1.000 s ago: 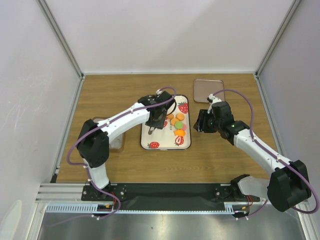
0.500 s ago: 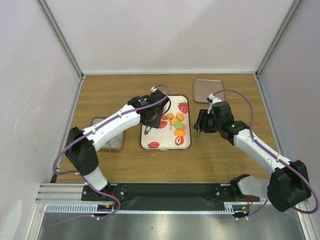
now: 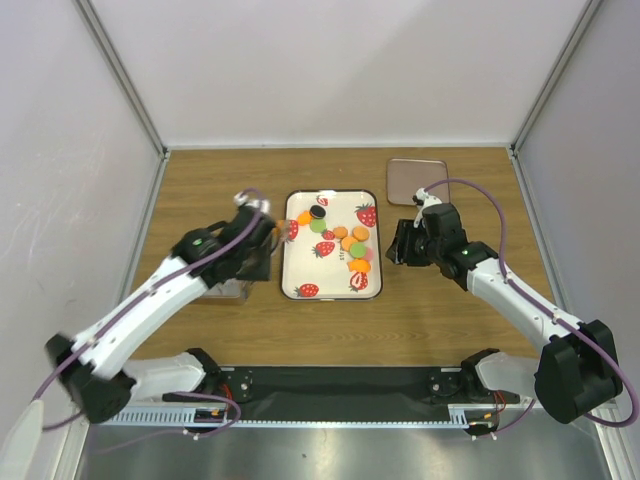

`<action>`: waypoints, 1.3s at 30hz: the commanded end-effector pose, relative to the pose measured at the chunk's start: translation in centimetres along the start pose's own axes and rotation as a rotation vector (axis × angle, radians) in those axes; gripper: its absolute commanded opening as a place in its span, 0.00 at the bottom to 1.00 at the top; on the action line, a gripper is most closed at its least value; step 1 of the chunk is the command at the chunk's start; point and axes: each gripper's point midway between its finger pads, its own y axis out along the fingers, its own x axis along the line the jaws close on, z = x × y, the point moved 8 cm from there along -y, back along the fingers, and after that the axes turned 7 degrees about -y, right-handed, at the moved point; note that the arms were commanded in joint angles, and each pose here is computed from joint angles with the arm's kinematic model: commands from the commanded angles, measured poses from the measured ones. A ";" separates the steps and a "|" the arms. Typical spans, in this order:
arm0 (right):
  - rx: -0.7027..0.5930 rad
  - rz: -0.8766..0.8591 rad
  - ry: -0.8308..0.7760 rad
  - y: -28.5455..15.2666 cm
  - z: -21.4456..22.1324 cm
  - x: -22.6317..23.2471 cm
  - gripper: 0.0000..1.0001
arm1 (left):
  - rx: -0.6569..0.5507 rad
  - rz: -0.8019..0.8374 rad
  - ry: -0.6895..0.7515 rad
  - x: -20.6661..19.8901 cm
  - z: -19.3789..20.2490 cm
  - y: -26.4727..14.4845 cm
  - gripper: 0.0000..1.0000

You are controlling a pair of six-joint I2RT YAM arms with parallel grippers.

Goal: Pack the cookies

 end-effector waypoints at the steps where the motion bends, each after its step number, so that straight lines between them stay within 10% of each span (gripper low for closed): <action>1: -0.035 -0.026 -0.031 -0.2 -1.1 0.6 0.50 | -0.018 -0.056 -0.128 3.7 1.9 -1.5 0.37; 39: -0.022 -0.040 -0.035 0.0 -1.0 1.0 0.50 | 0.064 -0.108 -0.309 8.5 6.0 1.2 0.46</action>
